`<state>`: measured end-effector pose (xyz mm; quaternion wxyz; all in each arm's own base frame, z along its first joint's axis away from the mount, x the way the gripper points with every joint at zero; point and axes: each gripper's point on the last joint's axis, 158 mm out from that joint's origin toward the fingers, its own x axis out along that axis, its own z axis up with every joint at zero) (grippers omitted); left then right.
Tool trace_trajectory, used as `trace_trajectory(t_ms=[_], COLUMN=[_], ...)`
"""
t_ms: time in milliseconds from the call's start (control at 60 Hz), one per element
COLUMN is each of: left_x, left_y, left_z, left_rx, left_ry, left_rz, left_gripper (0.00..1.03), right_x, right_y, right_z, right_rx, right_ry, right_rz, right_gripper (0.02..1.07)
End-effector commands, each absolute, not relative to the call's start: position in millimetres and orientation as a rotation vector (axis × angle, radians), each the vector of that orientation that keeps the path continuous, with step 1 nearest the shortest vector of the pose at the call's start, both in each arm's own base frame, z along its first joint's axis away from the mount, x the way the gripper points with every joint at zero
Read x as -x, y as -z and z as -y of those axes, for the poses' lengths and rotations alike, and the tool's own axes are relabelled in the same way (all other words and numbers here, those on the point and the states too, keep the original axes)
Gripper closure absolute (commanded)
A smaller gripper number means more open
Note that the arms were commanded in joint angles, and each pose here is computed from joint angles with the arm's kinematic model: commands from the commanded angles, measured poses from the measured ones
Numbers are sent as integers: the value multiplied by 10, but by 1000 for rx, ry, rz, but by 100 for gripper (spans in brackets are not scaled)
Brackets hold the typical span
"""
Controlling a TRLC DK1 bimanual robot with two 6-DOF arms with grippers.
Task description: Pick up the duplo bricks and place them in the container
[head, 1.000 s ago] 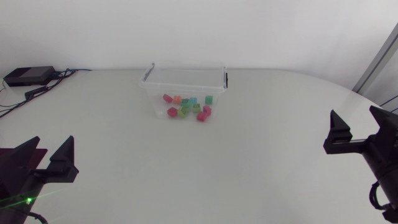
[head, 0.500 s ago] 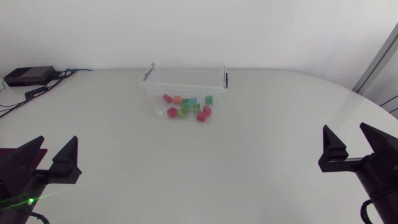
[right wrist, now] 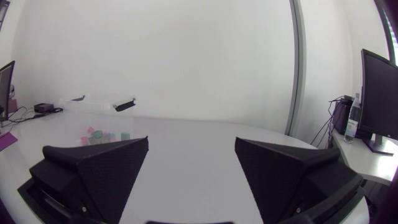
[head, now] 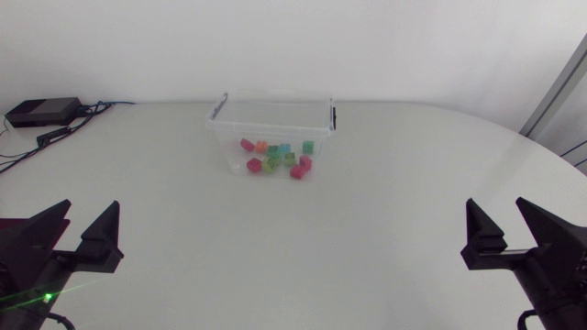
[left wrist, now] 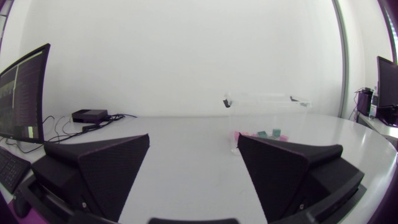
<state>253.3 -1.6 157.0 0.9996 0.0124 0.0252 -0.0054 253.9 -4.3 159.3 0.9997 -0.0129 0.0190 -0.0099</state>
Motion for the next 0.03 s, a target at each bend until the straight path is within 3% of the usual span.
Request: trace_trajectory(t_ms=[0, 17], left_x=[-2542, -2542], left_y=[-1502, -1502], left_z=[32, 32], left_rx=[1, 1], left_ry=[17, 17], left_rz=[-61, -61], left_gripper=[4, 4], right_x=[-2544, -2544], right_y=[-1491, -1491], right_z=[19, 19], right_rx=[0, 0], right_ry=[10, 10], right_rz=[-57, -57], right_gripper=[7, 7])
